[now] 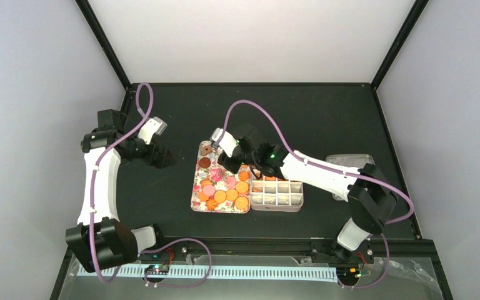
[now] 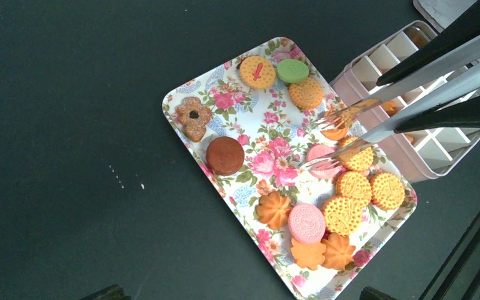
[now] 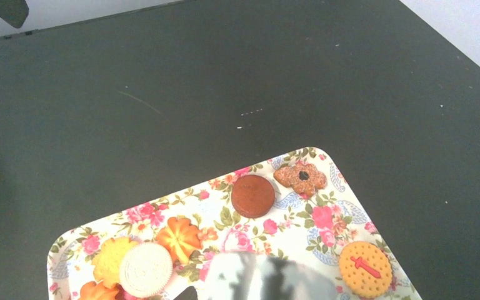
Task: Pack the cookies
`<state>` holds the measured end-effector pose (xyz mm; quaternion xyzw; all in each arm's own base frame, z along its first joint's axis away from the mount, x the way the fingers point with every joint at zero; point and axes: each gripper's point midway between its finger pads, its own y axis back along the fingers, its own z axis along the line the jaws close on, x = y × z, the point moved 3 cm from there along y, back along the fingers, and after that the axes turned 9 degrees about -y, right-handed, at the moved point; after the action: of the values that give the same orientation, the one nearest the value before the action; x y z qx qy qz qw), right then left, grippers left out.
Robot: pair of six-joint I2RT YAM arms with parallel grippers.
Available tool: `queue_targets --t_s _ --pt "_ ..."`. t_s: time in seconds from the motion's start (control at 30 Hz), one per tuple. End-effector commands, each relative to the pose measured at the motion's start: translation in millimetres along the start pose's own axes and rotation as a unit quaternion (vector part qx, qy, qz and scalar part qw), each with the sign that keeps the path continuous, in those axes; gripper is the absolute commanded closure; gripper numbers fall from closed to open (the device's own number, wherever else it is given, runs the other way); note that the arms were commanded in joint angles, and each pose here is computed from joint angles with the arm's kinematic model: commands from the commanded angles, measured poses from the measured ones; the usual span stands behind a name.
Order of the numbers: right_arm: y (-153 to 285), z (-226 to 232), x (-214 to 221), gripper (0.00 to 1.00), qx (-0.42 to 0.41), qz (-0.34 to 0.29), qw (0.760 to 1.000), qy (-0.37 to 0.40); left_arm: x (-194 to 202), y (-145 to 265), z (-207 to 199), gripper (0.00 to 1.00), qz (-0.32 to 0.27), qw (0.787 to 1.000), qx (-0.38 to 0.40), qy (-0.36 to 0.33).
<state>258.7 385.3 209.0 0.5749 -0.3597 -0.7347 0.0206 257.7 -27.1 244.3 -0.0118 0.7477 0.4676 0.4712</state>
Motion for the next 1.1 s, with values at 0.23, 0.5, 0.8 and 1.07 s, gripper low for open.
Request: queue_targets --t_s 0.23,0.5,0.8,1.07 --pt "1.9 7.1 15.2 0.67 -0.030 0.005 0.999 -0.023 -9.9 10.2 -2.9 0.01 -0.012 1.000 -0.005 -0.016" --pt "13.5 8.4 15.4 0.67 -0.029 -0.009 0.999 -0.027 -9.4 9.7 -3.9 0.01 -0.013 1.000 -0.002 -0.017" --pt "34.0 10.3 -14.3 0.68 -0.028 -0.062 0.997 -0.019 -11.2 9.4 -5.5 0.01 -0.020 1.000 0.004 -0.017" --pt "17.5 8.8 -5.2 0.68 -0.029 -0.043 0.998 -0.019 -10.9 10.7 -5.0 0.01 -0.017 1.000 -0.001 -0.020"
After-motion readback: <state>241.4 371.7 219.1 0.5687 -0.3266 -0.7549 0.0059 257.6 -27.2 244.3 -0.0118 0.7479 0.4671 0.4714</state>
